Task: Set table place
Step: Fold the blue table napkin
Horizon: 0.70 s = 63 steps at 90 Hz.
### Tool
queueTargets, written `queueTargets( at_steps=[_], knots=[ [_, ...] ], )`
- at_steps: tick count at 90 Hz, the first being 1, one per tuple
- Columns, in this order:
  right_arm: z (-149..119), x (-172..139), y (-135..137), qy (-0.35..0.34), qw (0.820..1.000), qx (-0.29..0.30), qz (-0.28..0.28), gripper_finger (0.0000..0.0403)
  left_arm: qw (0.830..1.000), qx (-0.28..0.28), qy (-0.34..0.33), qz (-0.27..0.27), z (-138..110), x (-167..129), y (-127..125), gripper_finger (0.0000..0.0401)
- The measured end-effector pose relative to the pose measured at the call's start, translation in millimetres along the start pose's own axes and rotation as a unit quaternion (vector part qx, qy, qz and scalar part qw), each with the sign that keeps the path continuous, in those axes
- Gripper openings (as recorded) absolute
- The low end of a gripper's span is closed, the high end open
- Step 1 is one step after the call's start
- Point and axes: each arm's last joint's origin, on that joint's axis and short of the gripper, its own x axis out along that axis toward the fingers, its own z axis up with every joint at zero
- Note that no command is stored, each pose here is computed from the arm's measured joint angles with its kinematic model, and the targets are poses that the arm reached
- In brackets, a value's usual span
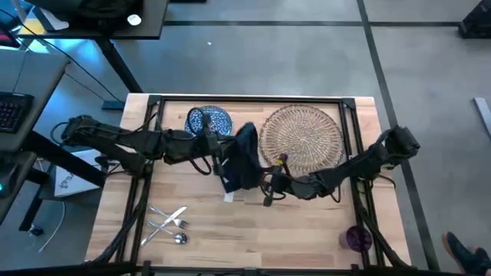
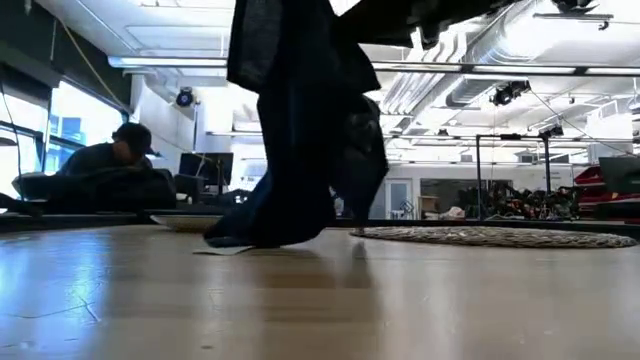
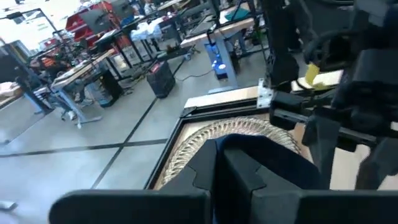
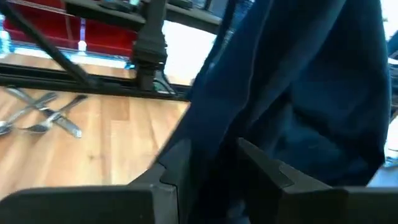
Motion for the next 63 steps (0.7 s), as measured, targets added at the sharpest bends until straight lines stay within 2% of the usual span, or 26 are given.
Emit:
queueTargets(
  at_steps=[16,33,51,63],
  knots=[
    [-0.9,0.1,0.0,0.005,1.000,0.002,-0.003,0.0089,1.000,-0.006,-0.001,0.017,1.7,-3.9,4.6,0.0000],
    [-4.4,7.2,-6.3,0.017,0.997,0.071,0.006,0.0089,1.000,-0.014,-0.004,0.025,2.6,-5.8,9.5,0.0000],
    [-10.4,20.7,-17.6,0.041,0.988,0.132,0.076,0.0089,0.999,-0.015,-0.003,0.033,2.9,-5.9,10.1,0.0000],
    [-11.8,27.7,-25.0,0.044,0.984,0.137,0.103,0.0089,0.999,-0.016,-0.004,0.033,3.1,-6.0,10.2,0.0000]
  ],
)
